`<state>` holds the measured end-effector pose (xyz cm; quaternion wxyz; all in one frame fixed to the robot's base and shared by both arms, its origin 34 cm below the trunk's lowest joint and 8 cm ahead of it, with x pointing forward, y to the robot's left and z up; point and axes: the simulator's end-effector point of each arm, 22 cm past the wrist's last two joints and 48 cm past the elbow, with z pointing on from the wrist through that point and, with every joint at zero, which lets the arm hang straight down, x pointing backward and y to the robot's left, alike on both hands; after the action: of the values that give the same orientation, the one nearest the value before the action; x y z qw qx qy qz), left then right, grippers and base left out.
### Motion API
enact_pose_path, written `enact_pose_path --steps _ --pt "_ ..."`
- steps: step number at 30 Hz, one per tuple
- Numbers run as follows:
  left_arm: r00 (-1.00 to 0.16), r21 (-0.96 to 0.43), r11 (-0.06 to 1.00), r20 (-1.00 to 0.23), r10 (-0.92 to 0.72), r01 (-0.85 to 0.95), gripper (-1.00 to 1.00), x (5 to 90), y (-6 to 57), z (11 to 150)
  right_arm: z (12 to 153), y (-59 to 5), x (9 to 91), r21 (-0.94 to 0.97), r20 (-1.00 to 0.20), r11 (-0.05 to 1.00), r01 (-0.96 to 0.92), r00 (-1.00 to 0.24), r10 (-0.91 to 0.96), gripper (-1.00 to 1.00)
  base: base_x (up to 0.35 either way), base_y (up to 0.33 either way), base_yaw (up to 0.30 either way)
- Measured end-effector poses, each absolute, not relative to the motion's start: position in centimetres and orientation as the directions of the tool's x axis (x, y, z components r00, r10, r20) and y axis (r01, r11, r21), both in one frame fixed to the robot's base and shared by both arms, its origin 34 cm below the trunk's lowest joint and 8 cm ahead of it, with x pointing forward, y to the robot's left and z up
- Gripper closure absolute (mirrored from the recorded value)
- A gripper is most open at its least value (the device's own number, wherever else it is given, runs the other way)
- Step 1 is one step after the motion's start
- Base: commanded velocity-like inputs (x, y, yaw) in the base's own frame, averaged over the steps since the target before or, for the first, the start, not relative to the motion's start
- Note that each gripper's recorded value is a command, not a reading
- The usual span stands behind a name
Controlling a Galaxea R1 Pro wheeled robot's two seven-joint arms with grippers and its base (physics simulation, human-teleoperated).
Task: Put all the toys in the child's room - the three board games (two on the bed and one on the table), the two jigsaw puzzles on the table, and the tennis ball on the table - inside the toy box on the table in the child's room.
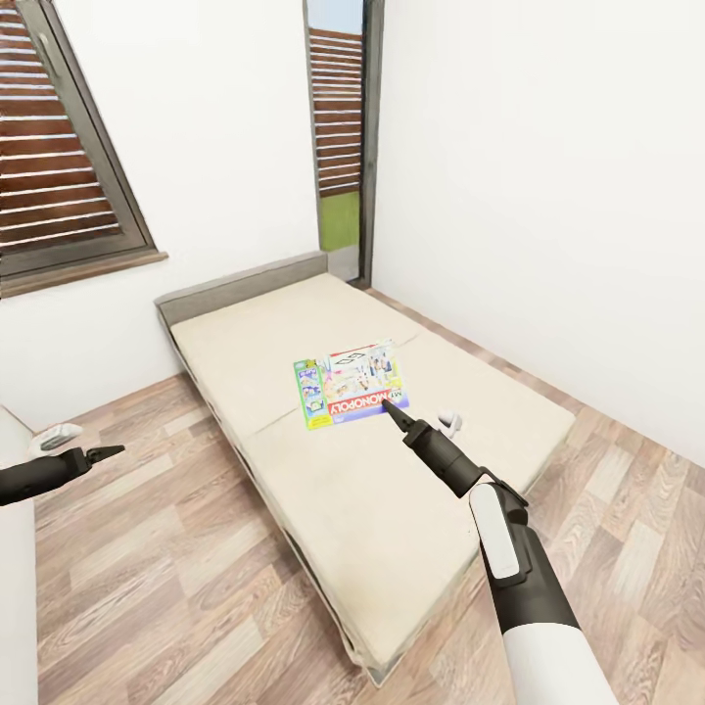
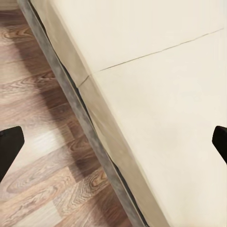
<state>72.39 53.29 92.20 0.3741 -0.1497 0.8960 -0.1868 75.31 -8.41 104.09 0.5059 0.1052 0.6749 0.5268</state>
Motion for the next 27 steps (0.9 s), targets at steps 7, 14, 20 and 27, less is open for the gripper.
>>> enact_pose_path --steps 7,14,20,27 --pt "-0.667 -0.449 0.885 -0.623 -0.409 -0.123 -1.0 72.5 53.3 92.9 104.8 -8.4 75.2 0.813 -0.577 0.423 -0.401 -0.459 0.675 1.0 0.0 0.0 0.006" --pt "-0.66 -0.45 0.885 -0.631 -0.409 -0.118 -1.0 72.6 53.3 93.7 105.6 -8.4 75.1 0.808 -0.583 0.422 -0.411 -0.453 0.675 1.0 0.0 0.0 0.0" --pt "-0.654 -0.452 0.885 -0.637 -0.409 -0.113 -1.0 72.6 53.3 94.3 106.2 -8.4 75.1 0.804 -0.587 0.422 -0.42 -0.447 0.675 1.0 0.0 0.0 0.0" --pt "-0.646 -0.453 0.885 -0.644 -0.409 -0.108 -1.0 72.6 53.3 94.9 107.0 -8.4 75.0 0.798 -0.593 0.422 -0.43 -0.44 0.674 1.0 0.0 0.0 0.0"
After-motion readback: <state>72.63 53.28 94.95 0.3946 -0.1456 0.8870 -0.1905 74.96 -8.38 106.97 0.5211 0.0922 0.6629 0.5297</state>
